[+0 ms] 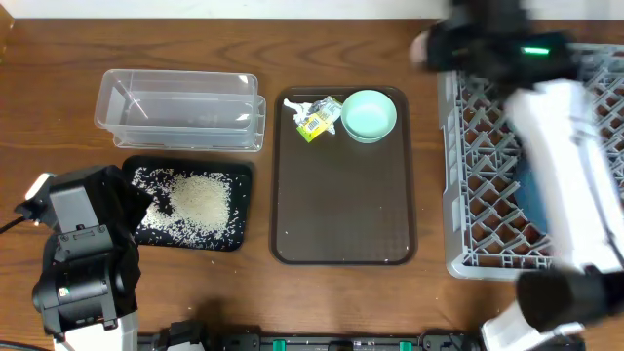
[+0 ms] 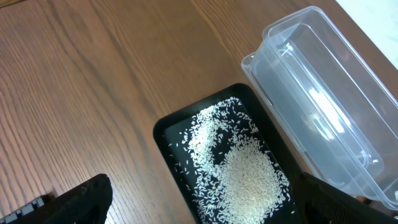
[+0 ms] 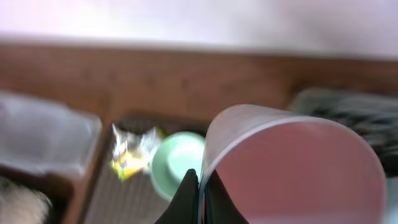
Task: Sort waste into correct bins and load items into the dishwasher rack
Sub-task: 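Lift the pink cup and carry it to the rack's back right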
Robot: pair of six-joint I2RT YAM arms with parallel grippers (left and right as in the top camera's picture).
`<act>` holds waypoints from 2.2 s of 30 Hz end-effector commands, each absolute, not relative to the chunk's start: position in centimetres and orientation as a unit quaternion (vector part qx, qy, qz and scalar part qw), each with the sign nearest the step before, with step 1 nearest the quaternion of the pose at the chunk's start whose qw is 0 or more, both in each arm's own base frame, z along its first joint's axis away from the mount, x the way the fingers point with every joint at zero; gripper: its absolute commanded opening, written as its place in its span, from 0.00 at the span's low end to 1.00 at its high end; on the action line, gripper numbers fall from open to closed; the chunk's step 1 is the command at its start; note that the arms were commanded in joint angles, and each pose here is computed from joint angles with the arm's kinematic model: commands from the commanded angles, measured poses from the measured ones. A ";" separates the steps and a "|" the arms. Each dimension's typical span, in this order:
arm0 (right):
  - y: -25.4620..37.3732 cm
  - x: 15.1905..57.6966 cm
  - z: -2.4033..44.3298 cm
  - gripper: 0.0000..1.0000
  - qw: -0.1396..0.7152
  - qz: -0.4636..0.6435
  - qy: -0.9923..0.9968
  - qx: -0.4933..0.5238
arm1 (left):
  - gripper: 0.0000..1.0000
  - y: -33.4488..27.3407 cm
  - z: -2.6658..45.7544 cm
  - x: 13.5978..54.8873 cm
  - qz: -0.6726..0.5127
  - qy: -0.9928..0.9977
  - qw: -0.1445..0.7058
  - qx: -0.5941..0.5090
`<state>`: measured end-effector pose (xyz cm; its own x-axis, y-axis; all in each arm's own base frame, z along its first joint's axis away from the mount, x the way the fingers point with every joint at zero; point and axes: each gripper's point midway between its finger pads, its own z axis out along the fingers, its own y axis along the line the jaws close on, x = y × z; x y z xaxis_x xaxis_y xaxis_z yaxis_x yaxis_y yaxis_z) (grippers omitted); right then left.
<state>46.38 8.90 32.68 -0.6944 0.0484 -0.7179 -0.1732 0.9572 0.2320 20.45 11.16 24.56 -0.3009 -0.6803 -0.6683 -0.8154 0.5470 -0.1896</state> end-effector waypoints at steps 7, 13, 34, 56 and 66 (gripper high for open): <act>-5.4 45.4 32.9 0.01 0.389 0.340 0.855 0.034 | 0.94 11.4 25.0 20.4 0.095 0.797 0.368 -0.470; -13.5 46.0 27.5 0.01 0.372 0.379 0.841 0.107 | 0.94 11.4 25.0 20.4 0.095 0.797 0.368 -0.470; -23.6 43.8 17.7 0.01 0.344 0.409 0.818 0.214 | 0.94 11.4 25.0 20.4 0.095 0.797 0.368 -0.470; -27.1 42.7 10.6 0.01 0.335 0.382 0.801 0.317 | 0.94 11.4 25.0 20.4 0.095 0.797 0.368 -0.470; -30.0 39.0 9.2 0.02 0.309 0.347 0.802 0.375 | 0.94 11.4 25.0 20.4 0.095 0.797 0.368 -0.470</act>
<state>41.63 -26.85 13.63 -0.5690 0.7752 -0.2746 0.1783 0.4423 0.8790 20.46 11.16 24.57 -0.3007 -0.6802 -0.6685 -0.8153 0.5470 -0.1898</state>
